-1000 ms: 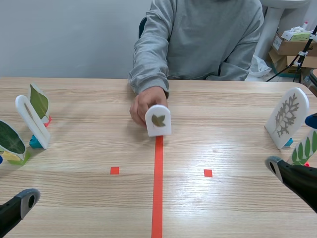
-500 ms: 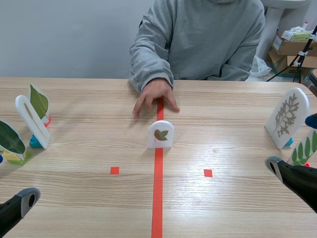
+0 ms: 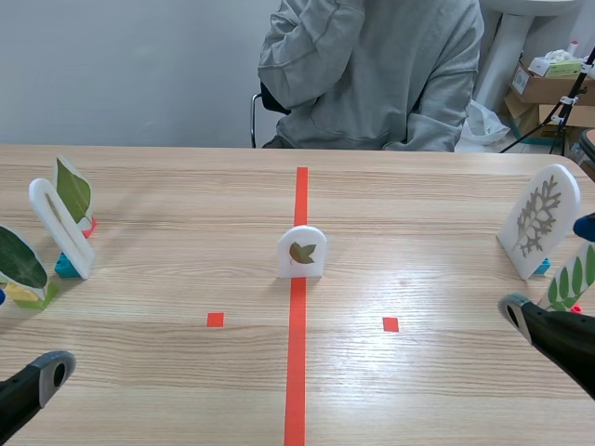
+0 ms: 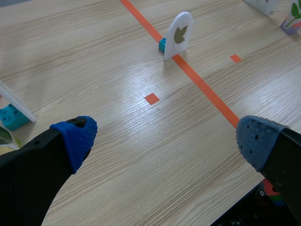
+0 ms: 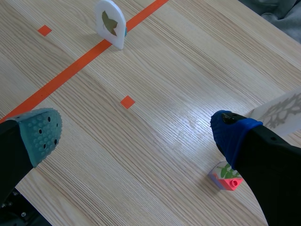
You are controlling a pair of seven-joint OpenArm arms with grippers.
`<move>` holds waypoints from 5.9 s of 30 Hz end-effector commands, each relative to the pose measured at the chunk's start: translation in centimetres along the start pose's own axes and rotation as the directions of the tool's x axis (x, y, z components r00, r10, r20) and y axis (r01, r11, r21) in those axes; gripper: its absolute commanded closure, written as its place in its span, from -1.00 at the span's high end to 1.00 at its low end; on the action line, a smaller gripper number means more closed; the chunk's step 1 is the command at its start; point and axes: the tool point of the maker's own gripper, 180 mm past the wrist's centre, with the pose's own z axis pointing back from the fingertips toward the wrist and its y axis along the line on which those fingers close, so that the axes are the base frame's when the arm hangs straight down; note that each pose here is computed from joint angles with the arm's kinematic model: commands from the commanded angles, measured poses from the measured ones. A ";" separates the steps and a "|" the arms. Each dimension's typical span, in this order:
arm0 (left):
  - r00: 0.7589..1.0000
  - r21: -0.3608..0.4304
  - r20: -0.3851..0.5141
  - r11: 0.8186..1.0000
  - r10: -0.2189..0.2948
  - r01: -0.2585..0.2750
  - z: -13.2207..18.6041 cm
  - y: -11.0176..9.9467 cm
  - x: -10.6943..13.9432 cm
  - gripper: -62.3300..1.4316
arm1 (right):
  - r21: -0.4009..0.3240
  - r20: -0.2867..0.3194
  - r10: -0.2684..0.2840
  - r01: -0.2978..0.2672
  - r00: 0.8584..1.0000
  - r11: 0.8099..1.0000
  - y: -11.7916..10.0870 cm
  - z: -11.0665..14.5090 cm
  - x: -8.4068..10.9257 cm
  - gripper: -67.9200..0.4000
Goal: Do the leaf sorting experiment
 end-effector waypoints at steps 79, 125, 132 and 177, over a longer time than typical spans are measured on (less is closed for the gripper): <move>0.984 -0.142 -0.041 0.975 -0.176 0.168 -16.2 0.9 -2.6 1.00 | 0.007 0.014 0.011 -0.011 1.000 1.000 0.0 -0.1 0.4 1.00; 0.952 -0.284 -0.064 0.920 -0.300 0.271 -30.2 -4.6 -0.3 -0.31 | 0.007 0.015 0.011 -0.011 1.000 1.000 0.0 -0.1 0.4 1.00; 0.955 -0.285 -0.041 0.920 -0.294 0.271 -30.3 -4.8 0.1 -0.63 | 0.007 0.015 0.011 -0.011 1.000 1.000 0.0 -0.1 0.4 1.00; 0.991 0.437 0.060 0.890 0.116 -0.131 -10.4 16.0 -4.1 -0.80 | -0.005 0.027 0.026 -0.026 0.999 1.000 -0.6 -0.3 1.0 1.00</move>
